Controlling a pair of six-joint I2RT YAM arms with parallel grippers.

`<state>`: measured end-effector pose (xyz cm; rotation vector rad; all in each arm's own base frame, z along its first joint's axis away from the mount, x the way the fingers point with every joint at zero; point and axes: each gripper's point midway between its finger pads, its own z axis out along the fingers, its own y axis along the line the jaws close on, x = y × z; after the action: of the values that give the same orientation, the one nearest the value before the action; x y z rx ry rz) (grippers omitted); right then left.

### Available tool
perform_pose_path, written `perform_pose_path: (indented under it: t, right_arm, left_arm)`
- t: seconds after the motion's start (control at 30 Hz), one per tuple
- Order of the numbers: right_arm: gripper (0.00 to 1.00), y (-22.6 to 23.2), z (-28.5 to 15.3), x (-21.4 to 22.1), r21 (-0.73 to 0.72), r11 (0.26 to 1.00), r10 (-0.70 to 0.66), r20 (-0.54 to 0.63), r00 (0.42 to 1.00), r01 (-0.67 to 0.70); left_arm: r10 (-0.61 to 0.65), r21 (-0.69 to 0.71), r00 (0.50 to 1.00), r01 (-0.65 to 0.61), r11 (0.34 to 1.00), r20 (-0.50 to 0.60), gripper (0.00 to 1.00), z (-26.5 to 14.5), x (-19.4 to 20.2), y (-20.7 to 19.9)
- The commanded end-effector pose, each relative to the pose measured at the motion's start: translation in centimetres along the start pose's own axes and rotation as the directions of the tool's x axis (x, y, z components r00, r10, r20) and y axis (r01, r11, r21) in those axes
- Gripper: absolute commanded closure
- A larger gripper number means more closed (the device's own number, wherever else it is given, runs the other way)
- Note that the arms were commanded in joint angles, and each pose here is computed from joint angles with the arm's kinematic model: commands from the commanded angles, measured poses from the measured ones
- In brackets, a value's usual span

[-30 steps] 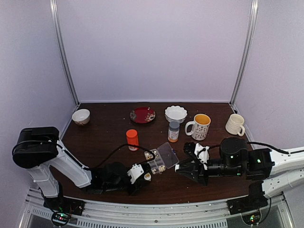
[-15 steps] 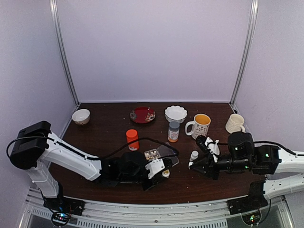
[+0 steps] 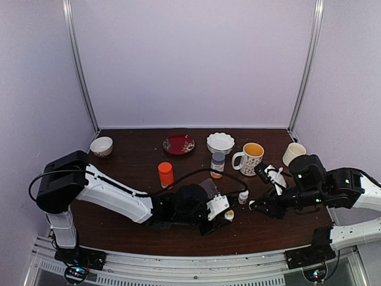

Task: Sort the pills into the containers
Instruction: Place the pill bottle at the center of the board.

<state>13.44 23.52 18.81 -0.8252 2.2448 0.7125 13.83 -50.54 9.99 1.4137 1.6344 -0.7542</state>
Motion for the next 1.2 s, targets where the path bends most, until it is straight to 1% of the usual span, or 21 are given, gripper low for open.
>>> perform_pose_path:
  t: [0.0, 0.1, 0.2, 0.3, 0.4, 0.5, 0.7, 0.83, 0.97, 1.07, 1.17]
  right_arm:
    - [0.95, -1.7, 0.1, 2.5, 0.067, 0.988, 0.14, -0.046, 0.989, -0.136]
    - [0.94, -2.2, 1.0, 4.0, 0.081, 0.98, 0.191, -0.083, 0.978, -0.184]
    - [0.93, -2.6, 1.6, 4.9, 0.109, 0.972, 0.221, -0.114, 0.969, -0.209]
    - [0.93, -2.6, 2.4, 5.4, 0.119, 0.969, 0.232, -0.147, 0.962, -0.215]
    - [0.93, -2.9, 3.1, 5.9, 0.141, 0.966, 0.239, -0.191, 0.952, -0.214]
    - [0.93, -3.2, 3.8, 6.1, 0.158, 0.966, 0.239, -0.227, 0.944, -0.207]
    - [0.92, -3.2, 4.7, 5.8, 0.165, 0.966, 0.239, -0.263, 0.935, -0.201]
    - [0.91, -3.4, 4.9, 5.9, 0.181, 0.967, 0.228, -0.297, 0.927, -0.18]
    - [0.89, -3.1, 4.9, 6.1, 0.172, 0.971, 0.215, -0.337, 0.917, -0.165]
    - [0.89, -2.9, 5.1, 6.4, 0.168, 0.974, 0.206, -0.368, 0.907, -0.153]
    - [0.89, -2.8, 5.4, 6.7, 0.171, 0.977, 0.188, -0.423, 0.886, -0.125]
  left_arm:
    - [-0.033, 0.032, 0.999, 0.031, 0.999, 0.042, 0.73, 2.2, 0.4, -0.7]
    - [-0.05, 0.038, 0.997, 0.048, 0.998, 0.055, 0.73, 3.1, 1.2, -0.9]
    - [-0.034, 0.044, 0.998, 0.032, 0.998, 0.047, 0.73, 4.3, 2.0, -1.4]
    - [-0.018, 0.053, 0.998, 0.014, 0.999, 0.063, 0.73, 5.2, 2.5, -2.0]
    - [-0.016, 0.058, 0.998, 0.013, 0.998, 0.055, 0.72, 5.9, 3.0, -2.4]
    - [-0.01, 0.05, 0.999, 0.008, 0.999, 0.05, 0.63, 6.0, 3.6, -2.7]
    - [-0.036, 0.024, 0.995, 0.033, 0.999, 0.095, 0.4, 5.2, 3.9, -2.3]
    - [-0.035, 0.009, 0.992, 0.034, 0.999, 0.122, 0.34, 4.8, 3.7, -2.0]
    - [-0.046, -0.002, 0.987, 0.046, 0.999, 0.153, 0.34, 4.2, 3.8, -1.9]
    - [-0.047, 0.001, 0.982, 0.047, 0.999, 0.184, 0.36, 3.9, 3.6, -1.9]
    - [-0.047, 0.003, 0.978, 0.047, 0.999, 0.205, 0.37, 3.7, 4.0, -2.0]
